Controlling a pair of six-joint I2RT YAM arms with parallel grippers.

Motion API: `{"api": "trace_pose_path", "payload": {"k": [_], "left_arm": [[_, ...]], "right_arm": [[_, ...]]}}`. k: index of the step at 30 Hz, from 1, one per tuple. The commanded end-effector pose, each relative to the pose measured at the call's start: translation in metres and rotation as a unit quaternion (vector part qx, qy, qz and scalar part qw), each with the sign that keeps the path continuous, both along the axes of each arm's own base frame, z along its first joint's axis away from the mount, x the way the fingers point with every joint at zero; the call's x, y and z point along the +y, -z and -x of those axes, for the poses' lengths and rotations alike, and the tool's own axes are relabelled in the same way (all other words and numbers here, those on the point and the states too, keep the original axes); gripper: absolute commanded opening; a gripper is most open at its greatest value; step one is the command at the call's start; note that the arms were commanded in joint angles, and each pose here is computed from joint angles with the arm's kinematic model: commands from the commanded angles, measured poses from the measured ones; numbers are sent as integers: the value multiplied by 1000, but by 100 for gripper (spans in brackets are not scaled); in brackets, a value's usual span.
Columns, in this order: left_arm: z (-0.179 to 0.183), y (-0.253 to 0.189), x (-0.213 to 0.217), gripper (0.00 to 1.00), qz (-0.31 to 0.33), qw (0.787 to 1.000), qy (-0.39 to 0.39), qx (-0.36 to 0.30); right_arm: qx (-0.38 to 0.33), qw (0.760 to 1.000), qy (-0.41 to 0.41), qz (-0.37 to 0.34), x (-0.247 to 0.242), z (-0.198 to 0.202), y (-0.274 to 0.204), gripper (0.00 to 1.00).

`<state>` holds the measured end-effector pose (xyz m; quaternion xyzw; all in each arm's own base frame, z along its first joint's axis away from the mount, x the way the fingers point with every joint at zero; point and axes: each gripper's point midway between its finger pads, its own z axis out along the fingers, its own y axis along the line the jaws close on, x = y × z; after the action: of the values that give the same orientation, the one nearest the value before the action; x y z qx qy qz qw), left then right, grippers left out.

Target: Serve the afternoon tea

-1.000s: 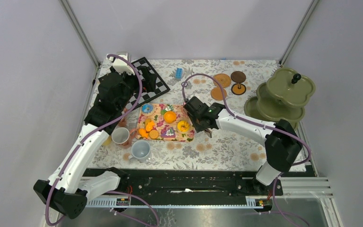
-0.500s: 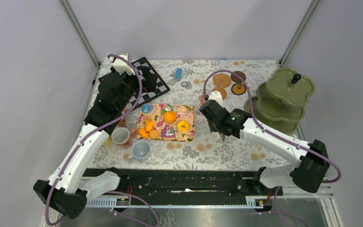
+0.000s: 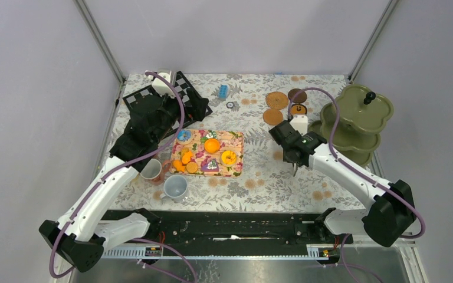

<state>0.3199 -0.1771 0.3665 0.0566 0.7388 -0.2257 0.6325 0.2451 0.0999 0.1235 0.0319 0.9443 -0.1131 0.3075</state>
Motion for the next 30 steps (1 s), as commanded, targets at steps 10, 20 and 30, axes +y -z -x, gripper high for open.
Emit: {"api": "trace_pose_path", "payload": {"k": [10,20,30], "left_arm": [[16,-19,-22,99,13,999,35,-31],[23,-23,-24,99,16,998,40,-38],[25,-21,-30,99,14,998,49,-35]], "right_arm": [[-44,990,130,25,-46,-18,-8,29],[-45,984,163,51,-70,-35,7,29],[-43,979,191,49,-85,-51,27,29]]}}
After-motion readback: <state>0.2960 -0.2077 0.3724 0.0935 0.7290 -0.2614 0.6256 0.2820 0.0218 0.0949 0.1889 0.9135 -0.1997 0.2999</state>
